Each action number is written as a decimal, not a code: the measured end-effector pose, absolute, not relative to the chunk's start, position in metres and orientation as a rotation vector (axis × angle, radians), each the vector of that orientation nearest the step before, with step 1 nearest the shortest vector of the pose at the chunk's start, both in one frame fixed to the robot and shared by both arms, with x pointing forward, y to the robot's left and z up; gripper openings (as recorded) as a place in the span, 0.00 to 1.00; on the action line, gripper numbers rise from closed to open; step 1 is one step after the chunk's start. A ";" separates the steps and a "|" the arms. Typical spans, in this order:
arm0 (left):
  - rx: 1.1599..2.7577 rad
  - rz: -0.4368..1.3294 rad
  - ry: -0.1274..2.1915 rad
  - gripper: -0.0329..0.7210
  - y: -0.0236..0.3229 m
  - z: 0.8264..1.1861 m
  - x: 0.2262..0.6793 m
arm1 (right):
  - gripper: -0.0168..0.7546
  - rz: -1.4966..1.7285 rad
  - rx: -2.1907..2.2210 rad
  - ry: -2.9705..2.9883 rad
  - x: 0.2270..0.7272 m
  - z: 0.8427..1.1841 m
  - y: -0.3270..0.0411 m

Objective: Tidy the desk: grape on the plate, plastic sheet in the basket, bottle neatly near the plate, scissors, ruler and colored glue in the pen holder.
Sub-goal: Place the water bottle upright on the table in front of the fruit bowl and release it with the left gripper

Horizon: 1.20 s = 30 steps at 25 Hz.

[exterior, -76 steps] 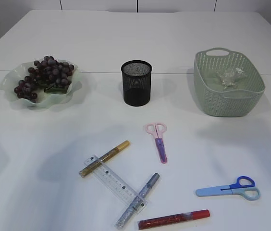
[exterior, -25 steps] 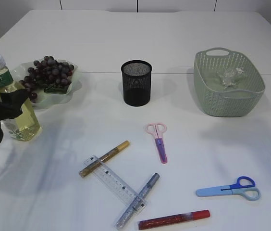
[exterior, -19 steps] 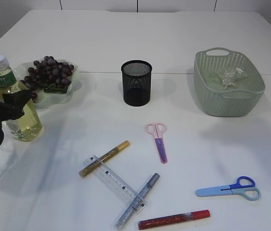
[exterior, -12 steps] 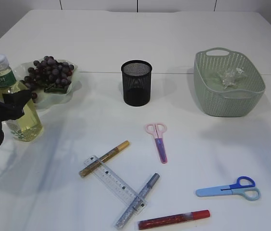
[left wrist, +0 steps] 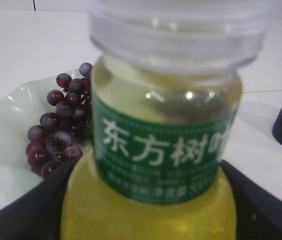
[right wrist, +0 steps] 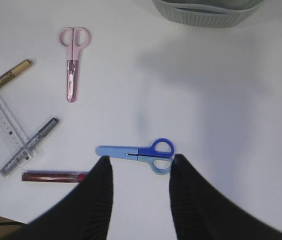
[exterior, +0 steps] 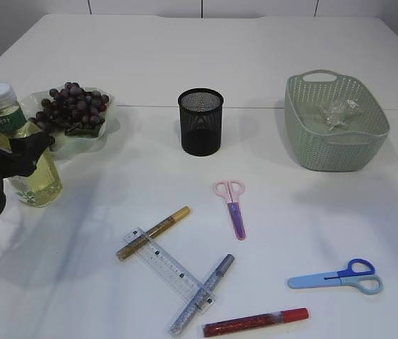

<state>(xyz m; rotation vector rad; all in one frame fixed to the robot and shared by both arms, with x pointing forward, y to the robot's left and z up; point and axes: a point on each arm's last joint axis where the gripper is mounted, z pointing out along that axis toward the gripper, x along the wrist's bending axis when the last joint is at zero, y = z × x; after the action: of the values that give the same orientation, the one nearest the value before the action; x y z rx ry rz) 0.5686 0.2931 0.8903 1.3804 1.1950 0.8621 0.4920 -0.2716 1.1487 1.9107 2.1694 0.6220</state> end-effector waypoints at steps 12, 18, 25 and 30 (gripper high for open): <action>1.344 0.929 1.093 0.82 0.292 0.921 0.568 | 0.43 0.622 1.911 2.169 0.492 1.149 -0.272; 1.314 0.980 1.029 0.82 0.291 0.944 0.565 | 0.43 0.622 1.909 2.171 0.492 1.149 -0.272; 1.362 1.004 1.059 0.82 0.293 0.962 0.560 | 0.43 0.622 1.909 2.171 0.492 1.149 -0.272; 1.363 1.010 1.091 0.80 0.295 0.982 0.553 | 0.43 0.622 1.909 2.171 0.492 1.149 -0.272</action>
<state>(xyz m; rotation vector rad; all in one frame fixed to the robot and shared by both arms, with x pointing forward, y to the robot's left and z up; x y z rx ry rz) 0.5534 0.2950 0.9816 1.3628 1.0908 1.0099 0.4920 -0.2716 1.1487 1.9085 2.1709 0.6217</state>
